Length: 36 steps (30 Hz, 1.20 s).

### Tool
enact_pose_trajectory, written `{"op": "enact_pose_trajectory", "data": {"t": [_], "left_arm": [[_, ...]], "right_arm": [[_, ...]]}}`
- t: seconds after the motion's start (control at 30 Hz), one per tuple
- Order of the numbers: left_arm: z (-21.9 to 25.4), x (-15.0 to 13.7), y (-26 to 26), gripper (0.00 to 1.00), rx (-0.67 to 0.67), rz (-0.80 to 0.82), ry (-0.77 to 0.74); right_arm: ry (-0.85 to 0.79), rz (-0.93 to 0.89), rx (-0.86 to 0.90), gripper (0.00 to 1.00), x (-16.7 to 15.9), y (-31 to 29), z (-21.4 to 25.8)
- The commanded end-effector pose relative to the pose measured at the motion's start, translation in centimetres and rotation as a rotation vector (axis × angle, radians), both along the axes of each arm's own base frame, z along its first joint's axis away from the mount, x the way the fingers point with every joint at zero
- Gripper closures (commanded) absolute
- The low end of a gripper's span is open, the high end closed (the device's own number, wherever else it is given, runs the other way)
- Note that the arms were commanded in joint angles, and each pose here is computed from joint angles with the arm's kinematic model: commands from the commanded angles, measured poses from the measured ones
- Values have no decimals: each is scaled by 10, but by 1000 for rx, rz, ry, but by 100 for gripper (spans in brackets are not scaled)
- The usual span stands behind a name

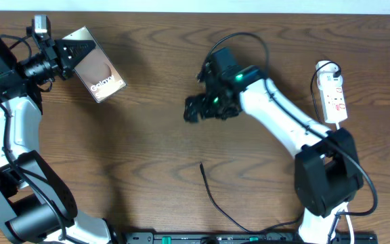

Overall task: Plug charger to phone and switch on socket
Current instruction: 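Move the right gripper down over the black charger cable's plug end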

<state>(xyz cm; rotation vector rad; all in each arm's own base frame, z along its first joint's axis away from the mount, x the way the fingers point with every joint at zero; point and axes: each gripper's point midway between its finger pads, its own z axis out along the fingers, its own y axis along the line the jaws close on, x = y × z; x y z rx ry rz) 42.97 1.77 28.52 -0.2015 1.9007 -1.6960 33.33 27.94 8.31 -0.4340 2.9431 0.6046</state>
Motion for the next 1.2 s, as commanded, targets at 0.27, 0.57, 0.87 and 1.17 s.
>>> {"op": "enact_pose_trajectory", "data": {"t": [0.27, 0.57, 0.87, 1.17], "left_arm": [[8, -6, -3, 92, 14, -30, -47], [8, -6, -3, 93, 16, -30, -49], [8, -6, -2, 92, 19, -28, -53], [7, -6, -3, 92, 21, -29, -57]], "right_arm": [[-52, -85, -329, 1, -49, -4, -14], [15, -109, -394, 1, -81, -10, -34], [110, -134, -418, 2, -109, -21, -59], [91, -103, -403, 1, -128, -1, -64]]}}
